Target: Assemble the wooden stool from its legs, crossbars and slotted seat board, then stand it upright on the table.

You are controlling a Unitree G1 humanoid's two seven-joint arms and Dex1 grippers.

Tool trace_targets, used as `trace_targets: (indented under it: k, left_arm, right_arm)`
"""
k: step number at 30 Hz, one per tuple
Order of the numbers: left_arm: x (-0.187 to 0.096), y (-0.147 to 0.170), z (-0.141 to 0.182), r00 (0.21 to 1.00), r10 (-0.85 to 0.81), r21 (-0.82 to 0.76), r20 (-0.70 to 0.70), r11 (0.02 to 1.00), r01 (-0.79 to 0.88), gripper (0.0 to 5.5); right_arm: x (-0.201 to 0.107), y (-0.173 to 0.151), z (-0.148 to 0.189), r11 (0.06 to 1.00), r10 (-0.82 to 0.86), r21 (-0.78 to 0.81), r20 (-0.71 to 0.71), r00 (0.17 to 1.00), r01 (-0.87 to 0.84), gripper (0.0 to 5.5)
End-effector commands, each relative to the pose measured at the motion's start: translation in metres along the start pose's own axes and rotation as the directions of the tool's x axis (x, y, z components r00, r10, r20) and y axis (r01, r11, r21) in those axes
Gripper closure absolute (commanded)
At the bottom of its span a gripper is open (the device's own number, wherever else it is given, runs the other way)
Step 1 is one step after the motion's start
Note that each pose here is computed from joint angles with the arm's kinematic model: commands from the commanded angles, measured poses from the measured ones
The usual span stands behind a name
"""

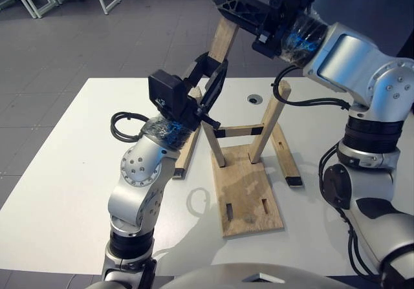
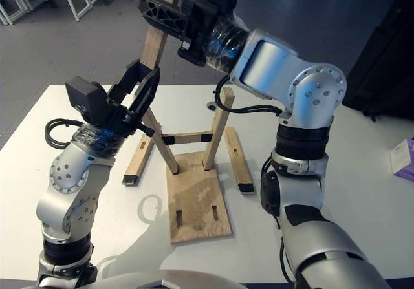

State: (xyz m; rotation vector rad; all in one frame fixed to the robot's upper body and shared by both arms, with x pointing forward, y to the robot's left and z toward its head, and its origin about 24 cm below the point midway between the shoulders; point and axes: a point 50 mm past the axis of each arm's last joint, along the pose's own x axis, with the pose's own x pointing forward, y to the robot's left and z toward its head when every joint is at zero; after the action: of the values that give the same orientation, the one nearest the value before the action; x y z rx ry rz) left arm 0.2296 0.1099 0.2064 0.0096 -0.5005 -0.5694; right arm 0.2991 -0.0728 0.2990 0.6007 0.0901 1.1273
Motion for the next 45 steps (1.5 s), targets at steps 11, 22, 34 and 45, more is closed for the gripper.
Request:
trace_targets:
  k: [11,22,34,45]
  left_arm:
    - [0.001,0.003,0.0,0.999,-0.029,-0.091,-0.032,0.995,0.026,2.85]
    - [-0.051,0.091,0.0,0.702,0.711,0.051,-0.05,0.703,-0.709,1.74]
    - [-0.064,0.078,-0.037,0.634,0.731,0.034,-0.25,0.661,-0.749,1.74]
    - [-0.06,0.076,-0.045,0.661,0.695,0.03,-0.283,0.695,-0.719,1.74]
  right_arm:
    - [-0.023,-0.007,0.044,0.992,-0.107,-0.056,0.151,0.983,0.116,5.11]
    - [-0.136,-0.06,-0.01,0.668,-0.682,-0.029,0.376,0.627,0.743,5.11]
    - [-0.139,-0.116,-0.119,0.527,-0.807,-0.115,0.242,0.539,0.842,5.11]
    - [-0.139,-0.129,-0.133,0.521,-0.821,-0.089,0.219,0.527,0.849,5.11]
